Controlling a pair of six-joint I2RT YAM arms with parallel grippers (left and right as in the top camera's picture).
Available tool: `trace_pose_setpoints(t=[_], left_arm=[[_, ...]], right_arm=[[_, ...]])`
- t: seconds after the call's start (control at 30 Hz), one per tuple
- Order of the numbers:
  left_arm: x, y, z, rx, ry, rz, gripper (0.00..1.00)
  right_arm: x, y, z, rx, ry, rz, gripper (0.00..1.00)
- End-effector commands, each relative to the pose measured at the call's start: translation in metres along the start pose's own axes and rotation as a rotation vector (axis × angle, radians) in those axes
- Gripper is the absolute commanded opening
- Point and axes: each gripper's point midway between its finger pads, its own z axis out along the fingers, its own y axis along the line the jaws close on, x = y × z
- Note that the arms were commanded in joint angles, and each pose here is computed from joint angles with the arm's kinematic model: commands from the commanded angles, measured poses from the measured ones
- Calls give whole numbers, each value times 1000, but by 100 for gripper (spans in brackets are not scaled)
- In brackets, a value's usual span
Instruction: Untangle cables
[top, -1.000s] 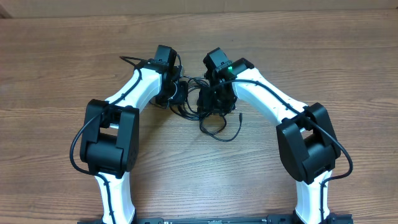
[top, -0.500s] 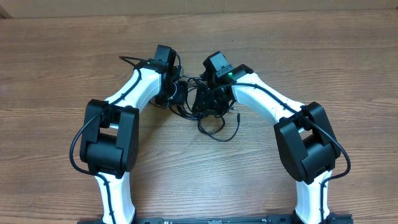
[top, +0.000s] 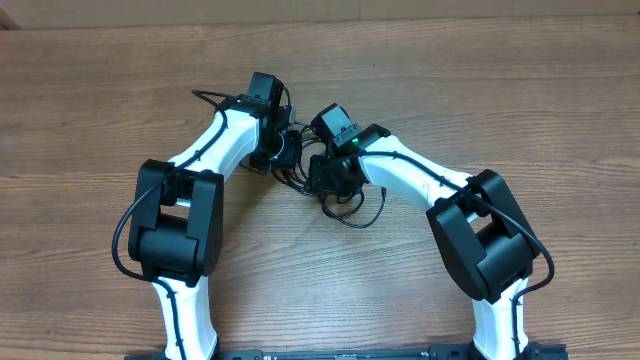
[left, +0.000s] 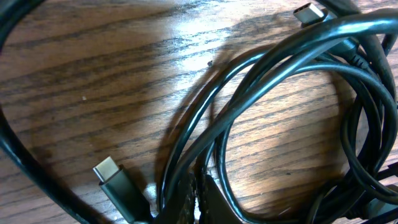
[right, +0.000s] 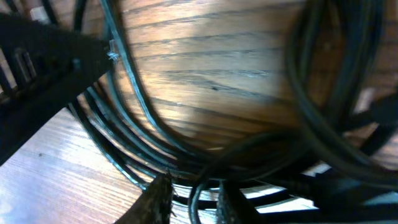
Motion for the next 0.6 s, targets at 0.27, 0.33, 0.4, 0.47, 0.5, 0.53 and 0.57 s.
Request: trace_pose_setpoints(t=[0.27,0.33,0.4,0.47,0.5,0.53,0.57], left_arm=[[4,3,5,-6,15,-18,6],[4,3,5,-6,15,-18,6],[5,1,5,6,20,-10,10],[9,-6,1,63,48,52,15],[10,-6,-1,70,59,60,15],[11,-6,-6,86,75,66,15],[11,-14,-14,193,87,97,15]], right_arm=[[-8,51,-77,-447,174,-4,4],[-13,52,-92,-515,178,7,4],[-20,44,-98,-525,170,31,4],[-25,37,-100,-525,165,52,4],[-26,37,-102,-536,166,54,4],[-27,40,-105,-567,169,51,4],[-33,46,-114,-637,166,38,4]])
